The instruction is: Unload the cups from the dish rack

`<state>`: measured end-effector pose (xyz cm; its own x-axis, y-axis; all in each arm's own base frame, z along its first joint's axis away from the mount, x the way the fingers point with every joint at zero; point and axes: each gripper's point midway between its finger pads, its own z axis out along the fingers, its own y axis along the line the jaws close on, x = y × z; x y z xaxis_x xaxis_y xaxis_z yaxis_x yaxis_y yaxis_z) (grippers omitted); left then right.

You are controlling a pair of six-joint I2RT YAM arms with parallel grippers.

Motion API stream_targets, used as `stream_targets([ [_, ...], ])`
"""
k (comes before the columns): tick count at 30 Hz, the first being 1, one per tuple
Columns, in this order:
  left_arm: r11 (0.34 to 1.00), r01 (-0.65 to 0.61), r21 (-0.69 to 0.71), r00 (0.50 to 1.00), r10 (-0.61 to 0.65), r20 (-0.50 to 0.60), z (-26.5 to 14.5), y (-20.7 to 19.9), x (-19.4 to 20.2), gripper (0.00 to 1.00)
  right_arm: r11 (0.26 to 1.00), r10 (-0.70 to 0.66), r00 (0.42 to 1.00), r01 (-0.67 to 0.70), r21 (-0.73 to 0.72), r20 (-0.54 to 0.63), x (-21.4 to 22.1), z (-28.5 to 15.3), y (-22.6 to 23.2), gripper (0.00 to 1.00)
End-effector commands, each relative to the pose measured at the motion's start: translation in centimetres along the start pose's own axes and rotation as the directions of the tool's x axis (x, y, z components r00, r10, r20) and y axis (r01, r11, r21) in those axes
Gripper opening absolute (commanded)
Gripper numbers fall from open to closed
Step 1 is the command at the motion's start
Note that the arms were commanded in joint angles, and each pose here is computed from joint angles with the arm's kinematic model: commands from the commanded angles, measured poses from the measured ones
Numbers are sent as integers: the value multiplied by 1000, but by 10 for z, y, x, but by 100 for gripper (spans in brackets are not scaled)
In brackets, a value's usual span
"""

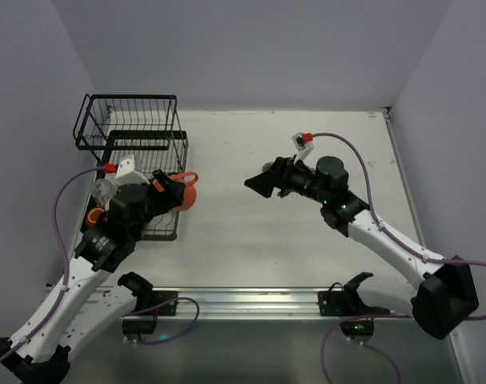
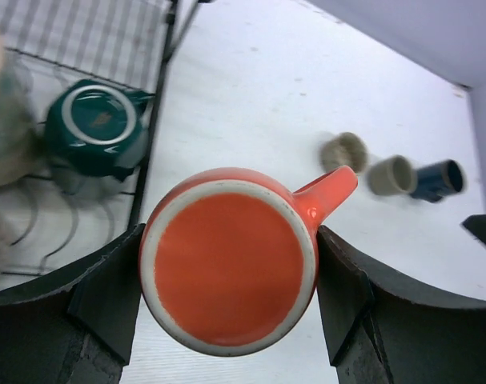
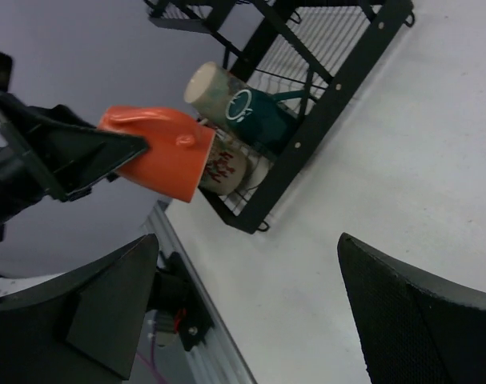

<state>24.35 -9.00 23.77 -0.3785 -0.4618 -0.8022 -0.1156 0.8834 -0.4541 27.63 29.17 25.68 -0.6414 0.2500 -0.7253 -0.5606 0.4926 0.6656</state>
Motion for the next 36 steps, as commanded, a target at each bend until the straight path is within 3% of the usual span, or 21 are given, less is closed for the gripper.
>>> stream_targets([
  [1, 928, 101, 358, 990, -128, 53, -16, -81, -39, 20, 979, 124, 976, -90, -181, 182, -20, -30, 39, 95],
  [6, 788, 177, 590, 982, -181, -53, -19, -129, -21, 19, 955, 137, 971, -77, -286, 194, 3, -56, 52, 90],
  [7, 728, 198, 657, 975, -216, -55, -25, -144, -29, 18, 951, 131, 975, -73, -300, 180, 6, -58, 55, 89],
  [9, 685, 228, 692, 968, -234, -86, -23, -149, -18, 17, 949, 124, 977, -66, -307, 172, 10, -60, 55, 86],
  [10, 633, 247, 734, 959, -269, -91, -28, -159, -24, 17, 947, 118, 980, -63, -314, 161, 13, -60, 56, 84],
  [16, 513, 277, 813, 952, -262, -159, -31, -188, -16, 14, 923, 107, 983, -43, -382, 148, 15, -55, 70, 76],
  [27, 417, 311, 854, 944, -238, -228, -38, -211, -7, 14, 896, 153, 968, -52, -441, 197, -2, -48, 90, 74],
  [34, 374, 325, 869, 941, -223, -256, -49, -217, -4, 14, 882, 171, 950, -30, -470, 260, -22, -41, 97, 63],
  [36, 362, 324, 874, 941, -221, -257, -55, -218, -3, 15, 865, 190, 948, -40, -499, 254, -23, -40, 102, 55],
])
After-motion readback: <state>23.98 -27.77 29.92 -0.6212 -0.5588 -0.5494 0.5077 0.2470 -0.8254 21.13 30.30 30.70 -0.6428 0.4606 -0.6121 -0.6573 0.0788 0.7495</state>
